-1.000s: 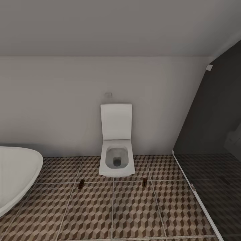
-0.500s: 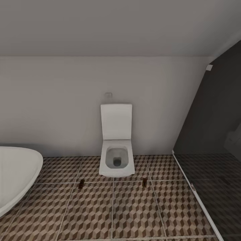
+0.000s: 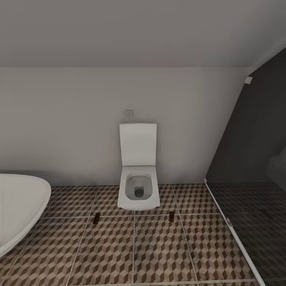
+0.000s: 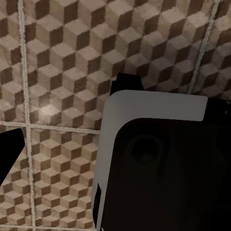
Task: Take the four mousetraps from the cabinet in the bathroom and place them on the bathroom floor. Make sure all four end up on the same floor surface, and ensure that at least two of them are either under or directly next to the same bathroom sink.
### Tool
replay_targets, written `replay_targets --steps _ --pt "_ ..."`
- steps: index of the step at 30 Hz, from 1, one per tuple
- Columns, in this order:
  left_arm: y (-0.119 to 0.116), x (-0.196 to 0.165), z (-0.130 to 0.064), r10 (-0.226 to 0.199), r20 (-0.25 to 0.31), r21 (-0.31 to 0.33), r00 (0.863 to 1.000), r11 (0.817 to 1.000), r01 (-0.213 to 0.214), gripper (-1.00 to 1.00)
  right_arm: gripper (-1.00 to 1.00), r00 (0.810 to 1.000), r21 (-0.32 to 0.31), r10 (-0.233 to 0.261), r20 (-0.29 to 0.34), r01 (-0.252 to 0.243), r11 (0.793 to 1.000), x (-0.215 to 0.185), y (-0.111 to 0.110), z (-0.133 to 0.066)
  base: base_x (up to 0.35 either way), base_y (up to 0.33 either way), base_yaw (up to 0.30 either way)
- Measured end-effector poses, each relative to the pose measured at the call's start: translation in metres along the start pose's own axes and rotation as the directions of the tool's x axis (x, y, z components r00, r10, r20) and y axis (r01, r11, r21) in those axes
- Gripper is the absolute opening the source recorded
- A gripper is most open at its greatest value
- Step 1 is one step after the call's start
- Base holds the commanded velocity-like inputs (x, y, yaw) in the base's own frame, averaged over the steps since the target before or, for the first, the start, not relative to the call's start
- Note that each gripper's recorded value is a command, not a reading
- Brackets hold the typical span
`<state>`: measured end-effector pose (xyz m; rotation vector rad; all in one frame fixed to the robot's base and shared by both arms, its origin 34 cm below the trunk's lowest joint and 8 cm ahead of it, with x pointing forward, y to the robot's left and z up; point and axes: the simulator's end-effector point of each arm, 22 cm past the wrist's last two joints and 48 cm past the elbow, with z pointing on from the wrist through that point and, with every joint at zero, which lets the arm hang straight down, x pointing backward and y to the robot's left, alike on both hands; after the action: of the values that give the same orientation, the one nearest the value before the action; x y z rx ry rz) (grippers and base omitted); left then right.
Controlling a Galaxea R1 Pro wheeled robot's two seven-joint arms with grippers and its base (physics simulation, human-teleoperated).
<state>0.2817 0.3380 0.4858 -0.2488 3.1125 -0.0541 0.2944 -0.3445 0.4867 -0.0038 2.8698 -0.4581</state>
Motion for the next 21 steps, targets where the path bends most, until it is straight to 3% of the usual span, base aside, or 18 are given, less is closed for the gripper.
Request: replay_targets --steps 21 --pt "-0.0003 0.0 0.0 0.0 0.0 0.0 1.0 1.0 0.0 1.0 1.0 1.0 0.0 0.0 0.0 0.0 1.0 0.0 0.0 0.0 0.0 0.0 0.0"
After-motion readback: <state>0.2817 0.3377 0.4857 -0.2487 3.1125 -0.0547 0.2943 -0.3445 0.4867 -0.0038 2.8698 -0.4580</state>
